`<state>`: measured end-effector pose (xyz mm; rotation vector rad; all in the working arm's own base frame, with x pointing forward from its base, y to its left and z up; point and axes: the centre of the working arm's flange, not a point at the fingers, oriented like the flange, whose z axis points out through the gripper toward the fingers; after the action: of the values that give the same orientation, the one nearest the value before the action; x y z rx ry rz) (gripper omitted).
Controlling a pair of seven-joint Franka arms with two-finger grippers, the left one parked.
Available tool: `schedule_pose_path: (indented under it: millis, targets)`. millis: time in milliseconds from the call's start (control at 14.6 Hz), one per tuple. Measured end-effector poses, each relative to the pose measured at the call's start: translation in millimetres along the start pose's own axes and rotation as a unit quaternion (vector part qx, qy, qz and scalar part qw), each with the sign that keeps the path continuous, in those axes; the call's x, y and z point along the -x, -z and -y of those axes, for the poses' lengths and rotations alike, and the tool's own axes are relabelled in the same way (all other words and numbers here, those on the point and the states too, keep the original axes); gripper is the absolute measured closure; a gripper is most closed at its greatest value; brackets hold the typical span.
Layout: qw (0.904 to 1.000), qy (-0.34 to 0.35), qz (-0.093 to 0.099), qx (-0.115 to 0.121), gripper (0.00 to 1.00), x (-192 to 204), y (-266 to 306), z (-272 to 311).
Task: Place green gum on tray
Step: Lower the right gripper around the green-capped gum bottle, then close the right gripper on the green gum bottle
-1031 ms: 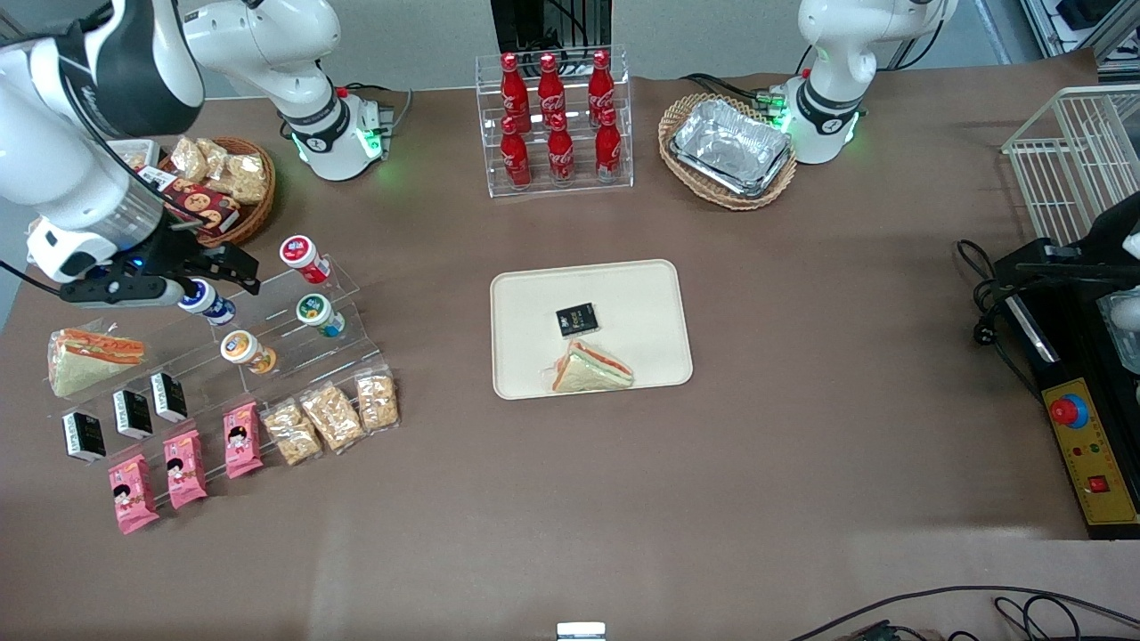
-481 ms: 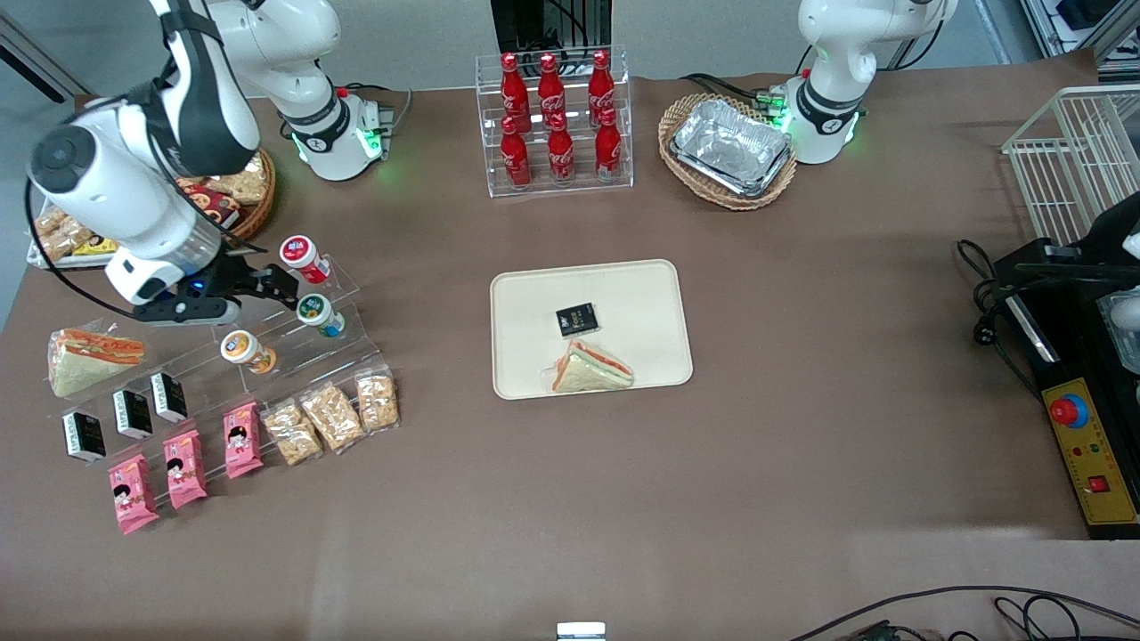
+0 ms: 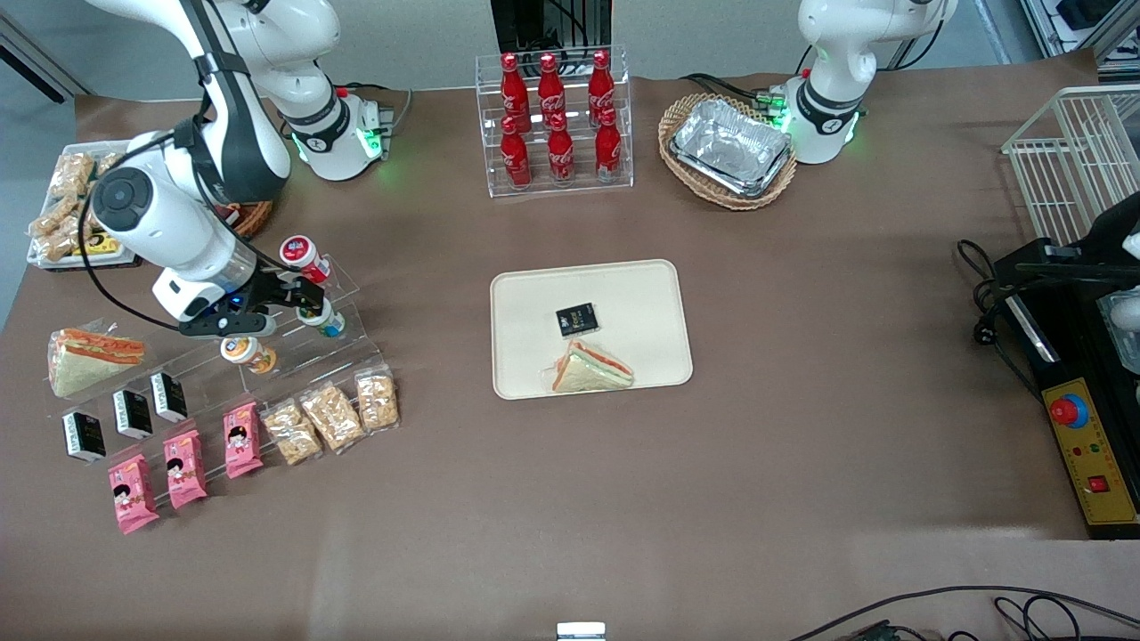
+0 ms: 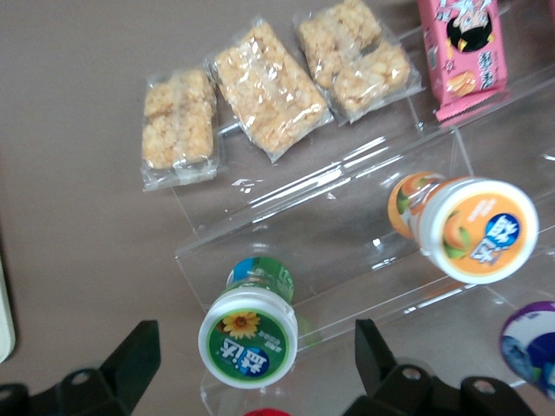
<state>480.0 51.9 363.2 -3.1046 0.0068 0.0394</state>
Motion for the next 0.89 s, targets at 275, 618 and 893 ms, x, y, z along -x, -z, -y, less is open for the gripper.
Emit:
schedule_pose_path:
  millis: [275, 618, 893]
  targets:
    - [1.0000, -0.003, 0.006, 0.002, 0.00, 12.9, -21.4, 14.1]
    - [0.9999, -0.004, 0.014, 0.003, 0.00, 18.7, -29.9, 13.9]
    - [0.9999, -0.005, 0.016, 0.004, 0.01, 20.5, -35.2, 13.4]
